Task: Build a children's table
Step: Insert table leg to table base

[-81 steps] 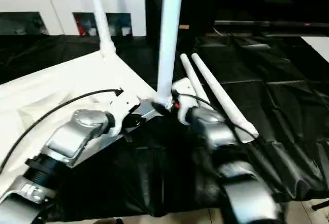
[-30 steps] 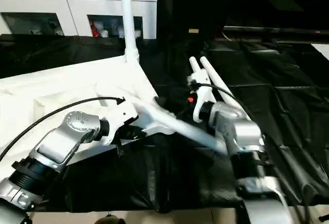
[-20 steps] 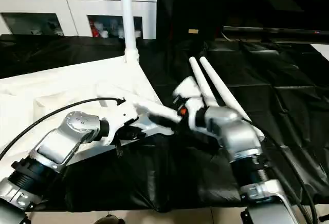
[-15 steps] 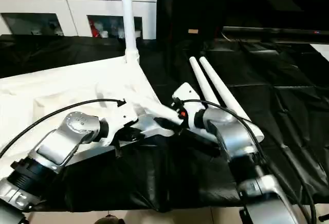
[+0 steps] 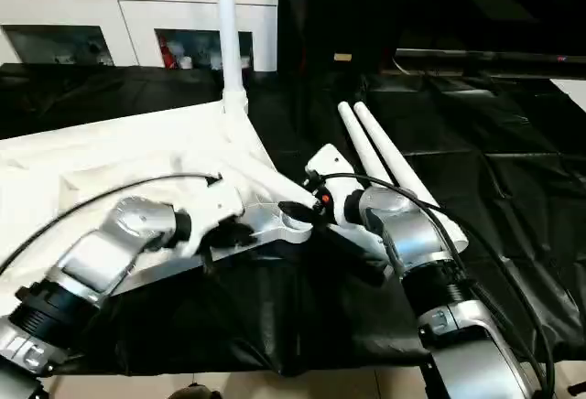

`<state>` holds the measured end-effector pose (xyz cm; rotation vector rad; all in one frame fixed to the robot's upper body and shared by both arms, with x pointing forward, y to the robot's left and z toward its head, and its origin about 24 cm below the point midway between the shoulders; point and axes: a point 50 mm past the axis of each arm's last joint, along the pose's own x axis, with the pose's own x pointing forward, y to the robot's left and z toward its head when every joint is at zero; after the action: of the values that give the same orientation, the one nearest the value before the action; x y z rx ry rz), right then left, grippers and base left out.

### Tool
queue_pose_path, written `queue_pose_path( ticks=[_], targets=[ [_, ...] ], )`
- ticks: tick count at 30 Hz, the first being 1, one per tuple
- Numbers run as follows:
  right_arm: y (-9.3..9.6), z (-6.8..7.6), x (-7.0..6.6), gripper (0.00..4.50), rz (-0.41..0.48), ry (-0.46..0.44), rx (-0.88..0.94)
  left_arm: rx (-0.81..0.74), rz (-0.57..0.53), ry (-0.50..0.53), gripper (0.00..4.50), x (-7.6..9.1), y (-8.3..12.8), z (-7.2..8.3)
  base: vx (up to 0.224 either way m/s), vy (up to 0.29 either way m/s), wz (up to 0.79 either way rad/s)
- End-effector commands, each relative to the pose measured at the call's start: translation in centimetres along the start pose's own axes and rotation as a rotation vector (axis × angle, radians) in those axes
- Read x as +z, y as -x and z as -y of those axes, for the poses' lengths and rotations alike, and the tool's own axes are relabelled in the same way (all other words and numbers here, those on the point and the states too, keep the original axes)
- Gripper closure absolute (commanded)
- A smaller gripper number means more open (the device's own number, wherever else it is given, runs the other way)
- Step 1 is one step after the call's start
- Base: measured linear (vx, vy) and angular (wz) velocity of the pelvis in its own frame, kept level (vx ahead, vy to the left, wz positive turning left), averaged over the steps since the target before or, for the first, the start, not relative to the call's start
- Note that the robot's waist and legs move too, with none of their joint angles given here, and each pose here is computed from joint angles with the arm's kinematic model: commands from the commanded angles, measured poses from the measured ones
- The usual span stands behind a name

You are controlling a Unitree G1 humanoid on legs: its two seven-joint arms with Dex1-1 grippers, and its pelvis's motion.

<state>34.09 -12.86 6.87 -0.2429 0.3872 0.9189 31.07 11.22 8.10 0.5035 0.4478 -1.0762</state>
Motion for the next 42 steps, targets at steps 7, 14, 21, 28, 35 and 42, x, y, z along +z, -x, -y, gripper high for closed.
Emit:
queue_pose_path(
  ticks=[7,14,21,28,35,42],
  targets=[
    [0.1,0.6,-0.4,2.45,0.014,-0.054,-0.002,0.061,0.082,0.069,2.61,0.8,1.1,-1.3,0.000,0.000,0.00],
    [0.2,1.1,-0.5,2.91,0.017,-0.079,-0.015,0.107,0.130,0.127,2.13,1.2,1.0,-1.5,0.000,0.000,0.00],
    [0.0,1.5,-0.4,3.39,0.039,-0.110,-0.015,0.190,0.190,0.258,1.52,1.5,0.6,-1.9,0.000,0.000,0.00],
    [0.3,2.2,0.9,3.86,0.141,-0.199,-0.034,0.221,0.234,0.327,0.95,2.1,0.3,-2.2,0.000,0.000,0.00],
    [0.4,2.2,0.4,3.90,0.099,-0.194,-0.014,0.206,0.205,0.308,0.41,2.0,-0.1,-1.7,0.000,0.000,0.00],
    [0.3,2.1,0.4,3.29,0.049,-0.176,0.042,0.153,0.186,0.282,0.00,1.8,-0.2,-1.0,0.000,0.000,0.00]
  ],
)
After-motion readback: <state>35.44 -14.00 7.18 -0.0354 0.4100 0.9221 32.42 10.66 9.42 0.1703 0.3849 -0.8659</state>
